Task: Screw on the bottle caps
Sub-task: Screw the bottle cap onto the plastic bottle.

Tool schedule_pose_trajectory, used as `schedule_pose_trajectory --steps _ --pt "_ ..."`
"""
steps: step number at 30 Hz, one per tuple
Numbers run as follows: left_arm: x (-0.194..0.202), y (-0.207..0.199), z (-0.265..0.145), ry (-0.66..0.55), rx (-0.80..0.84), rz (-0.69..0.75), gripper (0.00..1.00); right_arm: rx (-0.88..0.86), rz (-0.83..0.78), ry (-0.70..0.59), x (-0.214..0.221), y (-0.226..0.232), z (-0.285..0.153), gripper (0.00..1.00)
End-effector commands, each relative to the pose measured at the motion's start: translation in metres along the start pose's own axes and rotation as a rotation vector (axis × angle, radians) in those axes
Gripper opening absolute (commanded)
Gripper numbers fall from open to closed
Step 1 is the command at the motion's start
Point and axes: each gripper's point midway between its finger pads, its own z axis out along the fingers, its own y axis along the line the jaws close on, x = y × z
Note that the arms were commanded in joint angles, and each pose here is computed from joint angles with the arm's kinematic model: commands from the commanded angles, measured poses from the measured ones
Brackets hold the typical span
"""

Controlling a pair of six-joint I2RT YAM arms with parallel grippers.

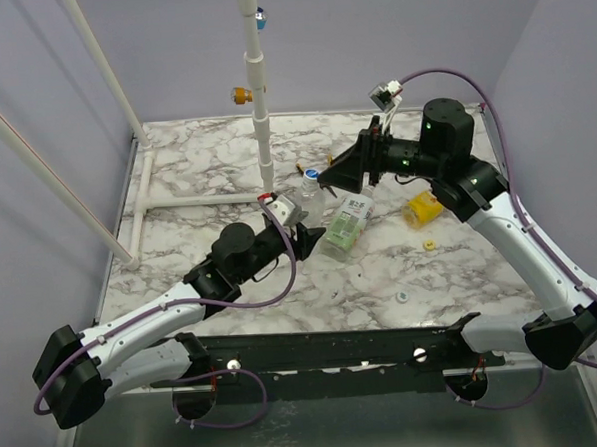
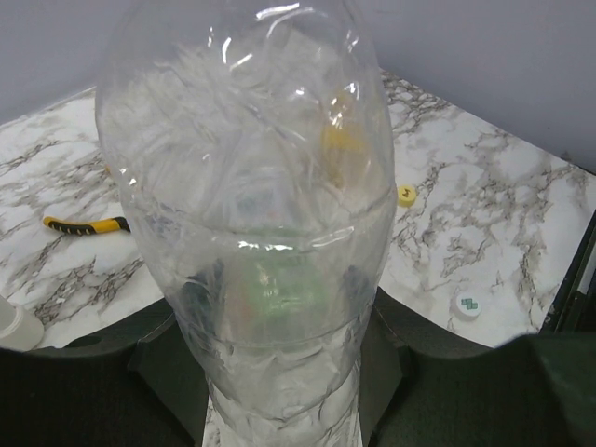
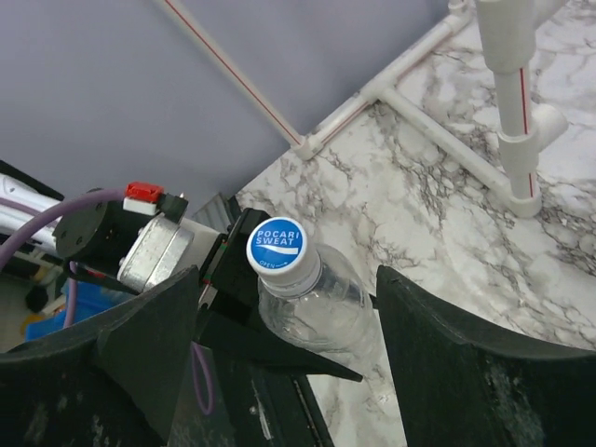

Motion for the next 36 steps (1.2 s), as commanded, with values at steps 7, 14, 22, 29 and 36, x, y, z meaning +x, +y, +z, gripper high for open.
schedule_pose_trajectory --steps 7,14,22,29,36 --pt "-0.009 -0.01 -0.006 -0.019 0.091 -0.066 0.0 -0.144 -0.026 -0.023 -0.003 0.018 0.006 0.72" --pt "-0.008 -0.01 -0.003 -0.014 0.103 -0.075 0.0 -0.133 -0.022 -0.011 0.001 0.011 0.016 0.7" --pt "-0.009 -0.007 -0.001 -0.018 0.103 -0.084 0.0 -0.122 -0.026 -0.002 0.004 0.009 0.024 0.66" --pt "-0.008 -0.005 0.0 -0.016 0.104 -0.092 0.0 -0.125 -0.022 0.02 0.012 0.011 0.032 0.61" --pt "-0.007 -0.004 -0.002 -0.016 0.103 -0.099 0.0 -0.112 -0.023 0.01 0.009 0.011 0.033 0.56"
